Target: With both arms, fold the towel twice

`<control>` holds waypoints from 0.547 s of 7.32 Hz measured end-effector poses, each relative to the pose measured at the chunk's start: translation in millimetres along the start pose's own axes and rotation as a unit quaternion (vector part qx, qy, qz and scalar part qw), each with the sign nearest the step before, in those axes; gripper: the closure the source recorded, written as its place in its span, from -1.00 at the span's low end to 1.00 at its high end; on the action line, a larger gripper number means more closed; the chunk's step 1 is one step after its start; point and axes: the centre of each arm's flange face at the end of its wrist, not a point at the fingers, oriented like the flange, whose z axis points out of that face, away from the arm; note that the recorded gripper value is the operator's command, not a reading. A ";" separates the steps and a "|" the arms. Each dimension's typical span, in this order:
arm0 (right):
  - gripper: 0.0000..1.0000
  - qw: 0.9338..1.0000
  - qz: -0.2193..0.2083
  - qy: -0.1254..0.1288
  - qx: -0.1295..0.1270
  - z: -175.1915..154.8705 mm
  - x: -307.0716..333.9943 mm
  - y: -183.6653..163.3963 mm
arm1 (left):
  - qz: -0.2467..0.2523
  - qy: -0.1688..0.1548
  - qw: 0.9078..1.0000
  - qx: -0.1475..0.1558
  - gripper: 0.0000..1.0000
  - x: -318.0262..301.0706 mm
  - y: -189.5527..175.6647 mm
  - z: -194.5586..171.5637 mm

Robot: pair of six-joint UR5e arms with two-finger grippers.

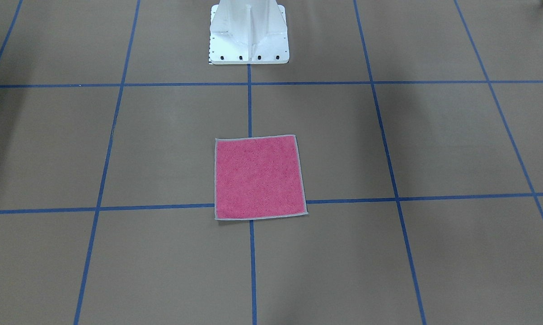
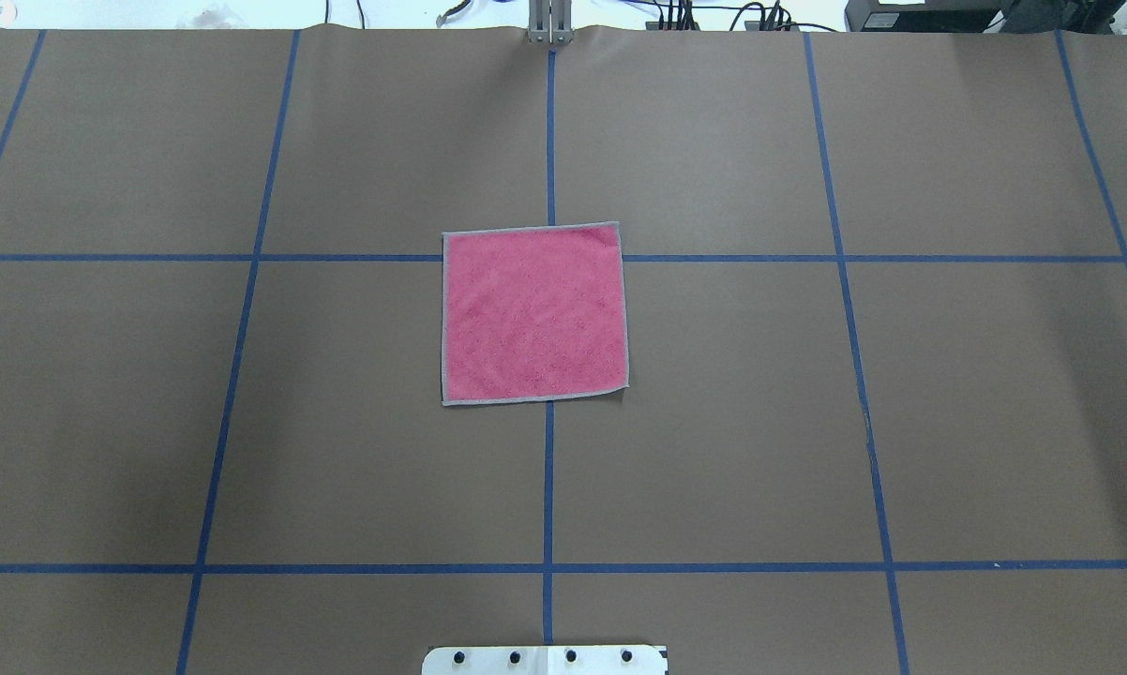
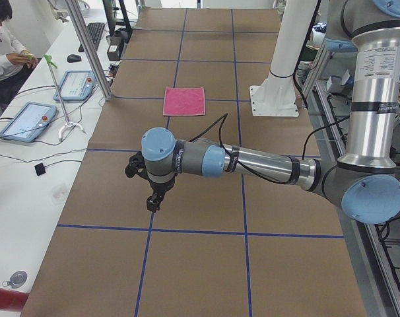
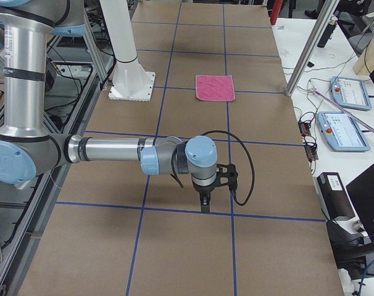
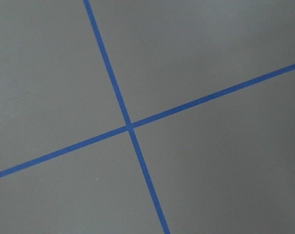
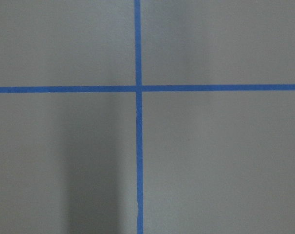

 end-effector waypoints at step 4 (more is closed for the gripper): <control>-1.00 0.997 0.057 -0.052 0.009 32.3 -126.2 -18.7 | -0.070 0.037 0.996 0.026 -1.00 88.2 -55.0 49.1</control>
